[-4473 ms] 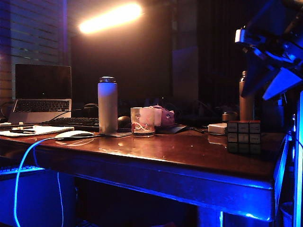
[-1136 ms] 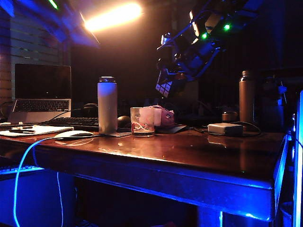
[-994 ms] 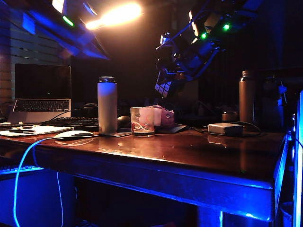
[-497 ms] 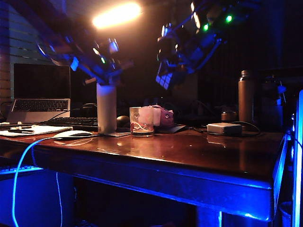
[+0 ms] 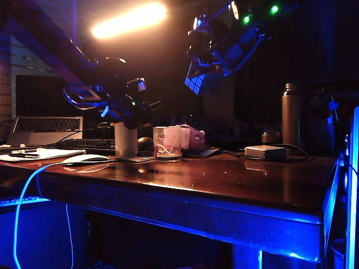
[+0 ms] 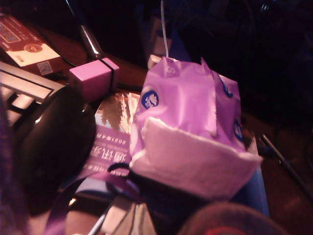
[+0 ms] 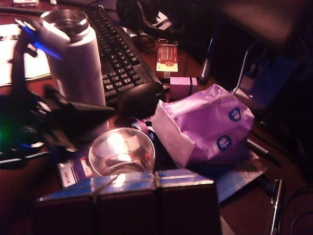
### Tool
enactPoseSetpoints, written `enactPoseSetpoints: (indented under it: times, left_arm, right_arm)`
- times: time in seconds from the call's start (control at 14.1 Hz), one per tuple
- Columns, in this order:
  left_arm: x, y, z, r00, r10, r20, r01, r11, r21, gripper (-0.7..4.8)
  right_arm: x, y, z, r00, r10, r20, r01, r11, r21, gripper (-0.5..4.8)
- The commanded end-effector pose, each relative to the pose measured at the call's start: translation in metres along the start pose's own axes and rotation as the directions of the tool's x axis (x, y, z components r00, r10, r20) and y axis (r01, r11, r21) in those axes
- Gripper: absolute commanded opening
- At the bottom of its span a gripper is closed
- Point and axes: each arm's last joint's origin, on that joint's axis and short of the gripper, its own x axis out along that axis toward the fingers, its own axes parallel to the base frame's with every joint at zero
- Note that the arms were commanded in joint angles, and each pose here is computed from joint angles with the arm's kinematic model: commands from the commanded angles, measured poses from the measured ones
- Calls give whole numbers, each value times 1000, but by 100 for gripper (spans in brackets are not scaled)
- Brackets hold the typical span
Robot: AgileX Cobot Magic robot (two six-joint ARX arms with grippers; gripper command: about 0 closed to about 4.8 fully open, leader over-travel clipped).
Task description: Stack the Rubik's Cube on top of the glass cup.
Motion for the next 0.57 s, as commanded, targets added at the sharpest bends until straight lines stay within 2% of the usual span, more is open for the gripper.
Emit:
enactPoseSetpoints:
  times: [0.07,0.28,0.57]
  left_arm:
    - [10,0,-3,997,-76,20,77,994,-76,-3]
    - [13,-8,-5,987,-164,-4,163,984,-75,-3]
    - [12,-10,-15,963,-243,-117,233,968,-94,-3]
  right_arm:
    - [-6,0,12,998,-2,56,3,1000,-6,305]
    - [-6,0,12,998,-5,57,5,1000,-6,305]
    - [-6,0,12,998,-5,57,5,1000,-6,305]
